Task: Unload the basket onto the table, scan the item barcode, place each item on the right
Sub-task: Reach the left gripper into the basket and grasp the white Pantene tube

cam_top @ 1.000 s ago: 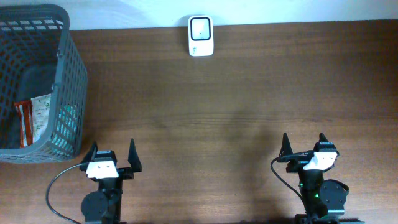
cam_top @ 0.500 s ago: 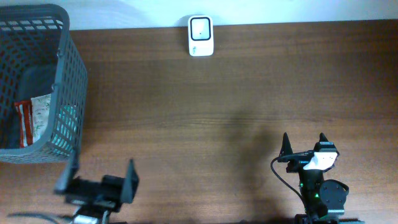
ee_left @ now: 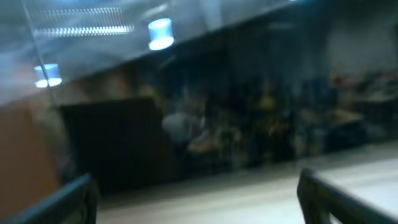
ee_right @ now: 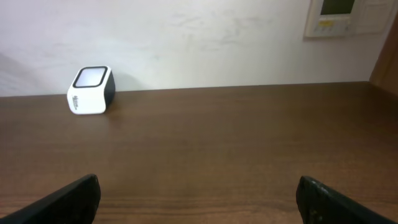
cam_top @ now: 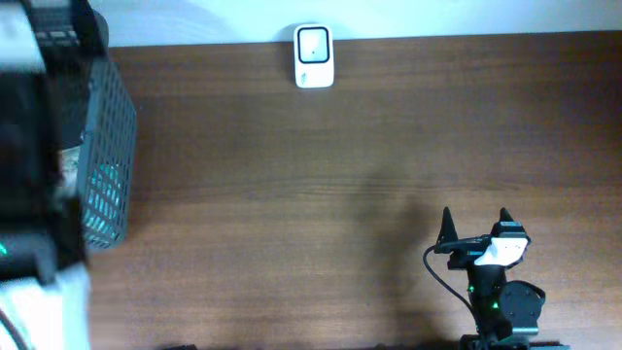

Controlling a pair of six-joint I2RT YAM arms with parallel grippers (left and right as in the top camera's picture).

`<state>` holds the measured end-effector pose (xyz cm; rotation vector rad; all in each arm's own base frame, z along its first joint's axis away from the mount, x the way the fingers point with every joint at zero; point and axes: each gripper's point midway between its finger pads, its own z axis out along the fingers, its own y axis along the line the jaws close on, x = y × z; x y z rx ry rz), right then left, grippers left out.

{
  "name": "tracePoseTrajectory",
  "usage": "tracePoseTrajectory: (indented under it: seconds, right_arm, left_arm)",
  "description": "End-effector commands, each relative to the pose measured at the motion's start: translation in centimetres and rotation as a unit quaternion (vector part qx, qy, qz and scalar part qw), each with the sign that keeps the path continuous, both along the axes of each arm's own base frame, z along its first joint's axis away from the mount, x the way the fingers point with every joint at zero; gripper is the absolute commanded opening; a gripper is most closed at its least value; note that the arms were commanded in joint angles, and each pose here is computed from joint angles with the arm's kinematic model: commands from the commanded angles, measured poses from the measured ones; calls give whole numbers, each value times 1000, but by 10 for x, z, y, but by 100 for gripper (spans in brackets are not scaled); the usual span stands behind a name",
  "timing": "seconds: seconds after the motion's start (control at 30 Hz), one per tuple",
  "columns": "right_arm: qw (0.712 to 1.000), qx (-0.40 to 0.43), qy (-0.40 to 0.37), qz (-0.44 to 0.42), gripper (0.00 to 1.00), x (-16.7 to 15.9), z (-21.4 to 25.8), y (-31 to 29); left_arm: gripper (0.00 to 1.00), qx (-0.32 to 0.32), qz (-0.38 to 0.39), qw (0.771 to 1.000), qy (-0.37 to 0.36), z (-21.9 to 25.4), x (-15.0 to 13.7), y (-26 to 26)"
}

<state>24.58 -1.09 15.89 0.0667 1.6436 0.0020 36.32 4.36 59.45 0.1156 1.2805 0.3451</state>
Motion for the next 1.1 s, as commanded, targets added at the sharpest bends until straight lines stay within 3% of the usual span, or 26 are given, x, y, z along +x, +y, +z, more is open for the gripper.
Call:
tracePoseTrajectory:
  seconds: [0.0, 0.13, 0.23, 0.43, 0.53, 0.6, 0.7, 0.77, 0.9, 1.07]
  right_arm:
    - [1000, -4, 1, -6, 99, 0, -3, -3]
    - [1000, -4, 1, -6, 99, 0, -3, -3]
    - [1000, -4, 1, -6, 99, 0, -3, -3]
    - [1000, -4, 2, -6, 99, 0, -3, -3]
    - [1000, -4, 2, -6, 99, 0, -3, -3]
    - [1000, -4, 1, -6, 99, 0, -3, -3]
    - [1000, -4, 1, -6, 98, 0, -3, -3]
    - [1000, -4, 1, -6, 99, 0, -3, -3]
    - [1000, -4, 1, -6, 99, 0, -3, -3]
    - [1000, -4, 1, -6, 99, 0, -3, -3]
  left_arm:
    - [99, -3, 140, 982, 129, -22, 49, 99]
    - [99, -107, 243, 919, 291, -122, 53, 202]
    - [99, -142, 275, 877, 367, -176, 37, 239]
    - [99, -152, 276, 865, 391, -197, 31, 253]
    - [99, -131, 277, 837, 453, -233, 31, 255]
    - [99, -119, 270, 810, 507, -274, 30, 253]
    - [99, -102, 312, 742, 584, -335, 9, 257]
    - [99, -102, 312, 721, 611, -364, 3, 255]
    - [99, -109, 298, 717, 621, -390, 5, 252]
    - [95, -139, 219, 756, 601, -396, 33, 233]
